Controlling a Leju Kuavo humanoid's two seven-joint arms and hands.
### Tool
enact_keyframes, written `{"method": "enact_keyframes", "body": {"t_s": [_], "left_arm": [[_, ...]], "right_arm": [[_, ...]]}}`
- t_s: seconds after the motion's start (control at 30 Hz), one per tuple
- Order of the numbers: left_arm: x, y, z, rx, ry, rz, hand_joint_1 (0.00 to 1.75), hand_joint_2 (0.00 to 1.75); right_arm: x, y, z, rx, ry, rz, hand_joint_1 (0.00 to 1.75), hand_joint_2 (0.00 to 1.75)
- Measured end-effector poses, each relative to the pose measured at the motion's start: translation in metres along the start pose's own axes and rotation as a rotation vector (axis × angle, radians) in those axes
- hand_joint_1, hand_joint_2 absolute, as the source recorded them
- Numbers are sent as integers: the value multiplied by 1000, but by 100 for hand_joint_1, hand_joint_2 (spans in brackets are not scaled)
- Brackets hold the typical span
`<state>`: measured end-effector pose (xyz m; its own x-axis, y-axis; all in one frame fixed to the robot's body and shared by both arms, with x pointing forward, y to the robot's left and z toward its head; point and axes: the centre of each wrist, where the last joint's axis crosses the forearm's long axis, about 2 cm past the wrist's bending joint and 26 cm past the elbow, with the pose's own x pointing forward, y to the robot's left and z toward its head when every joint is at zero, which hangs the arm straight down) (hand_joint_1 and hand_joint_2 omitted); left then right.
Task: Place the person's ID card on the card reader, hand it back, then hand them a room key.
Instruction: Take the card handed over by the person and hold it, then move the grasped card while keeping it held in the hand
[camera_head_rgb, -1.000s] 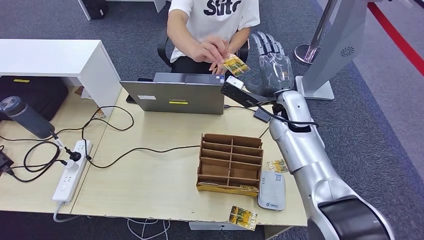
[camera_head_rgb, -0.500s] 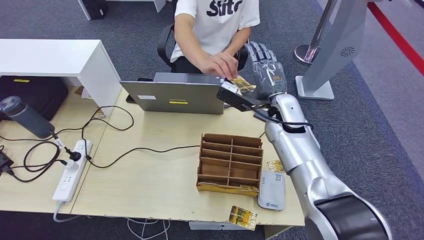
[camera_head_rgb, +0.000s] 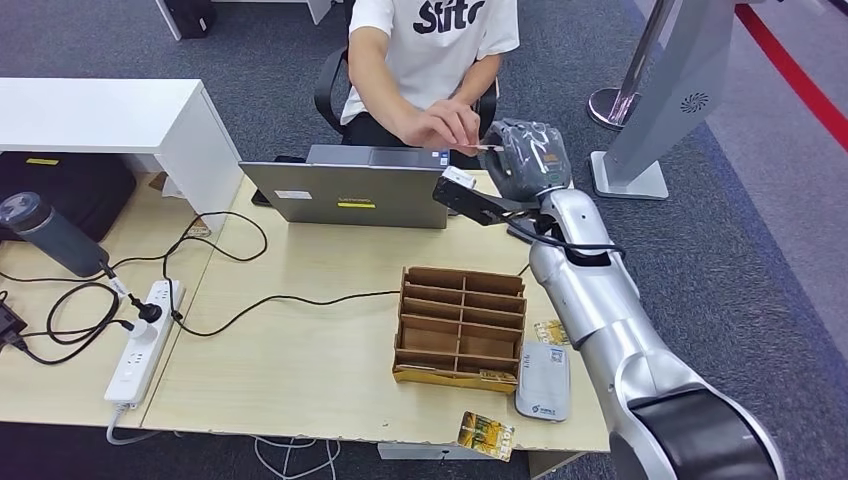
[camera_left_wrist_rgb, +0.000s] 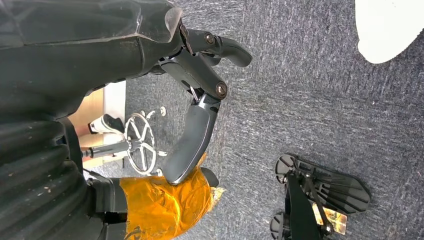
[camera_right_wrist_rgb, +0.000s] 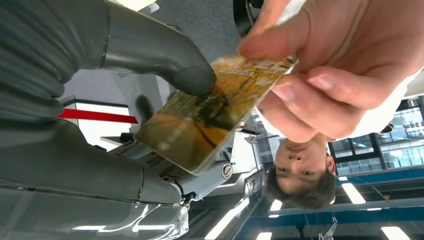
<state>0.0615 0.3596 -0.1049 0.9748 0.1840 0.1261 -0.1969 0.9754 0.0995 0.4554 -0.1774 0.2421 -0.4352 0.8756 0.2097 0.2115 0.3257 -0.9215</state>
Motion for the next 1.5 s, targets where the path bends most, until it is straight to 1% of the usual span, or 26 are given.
{"method": "enact_keyframes", "body": {"t_s": [0.47, 0.57, 0.67, 0.73, 0.83, 0.93, 1.03, 1.13, 1.23, 1.37, 1.5], "left_arm": [[0, 1, 0, 6, 3, -4, 0, 175], [-1, 0, 0, 9, 4, 0, 0, 175], [-4, 1, 0, 18, 9, 21, 0, 175], [-7, 1, 0, 22, 15, 42, 0, 175], [-11, 3, 0, 35, 23, 85, 0, 175], [-15, 4, 0, 53, 31, 131, 0, 175], [-19, 4, 0, 65, 40, 169, 0, 175], [-23, 3, 0, 70, 47, 197, 0, 175], [-25, 3, 0, 74, 51, 212, 0, 175], [-26, 3, 0, 76, 50, 228, 0, 175], [-26, 3, 0, 72, 46, 231, 0, 175]], "right_arm": [[-1, 0, 0, -10, -23, -23, 175, 175], [-3, -1, 5, -47, -59, -72, 175, 175], [-9, -4, 19, -117, -103, -168, 175, 175], [-16, -5, 36, -156, -115, -248, 175, 175], [-31, -3, 69, -194, -114, -402, 175, 175], [-52, 6, 112, -227, -96, -563, 175, 175], [-74, 17, 162, -252, -66, -655, 175, 175], [-93, 22, 208, -234, -48, -687, 175, 175], [-107, 21, 245, -201, -51, -682, 175, 175], [-116, 13, 279, -136, -50, -631, 175, 175], [-122, 7, 299, -42, -67, -576, 175, 175]]}}
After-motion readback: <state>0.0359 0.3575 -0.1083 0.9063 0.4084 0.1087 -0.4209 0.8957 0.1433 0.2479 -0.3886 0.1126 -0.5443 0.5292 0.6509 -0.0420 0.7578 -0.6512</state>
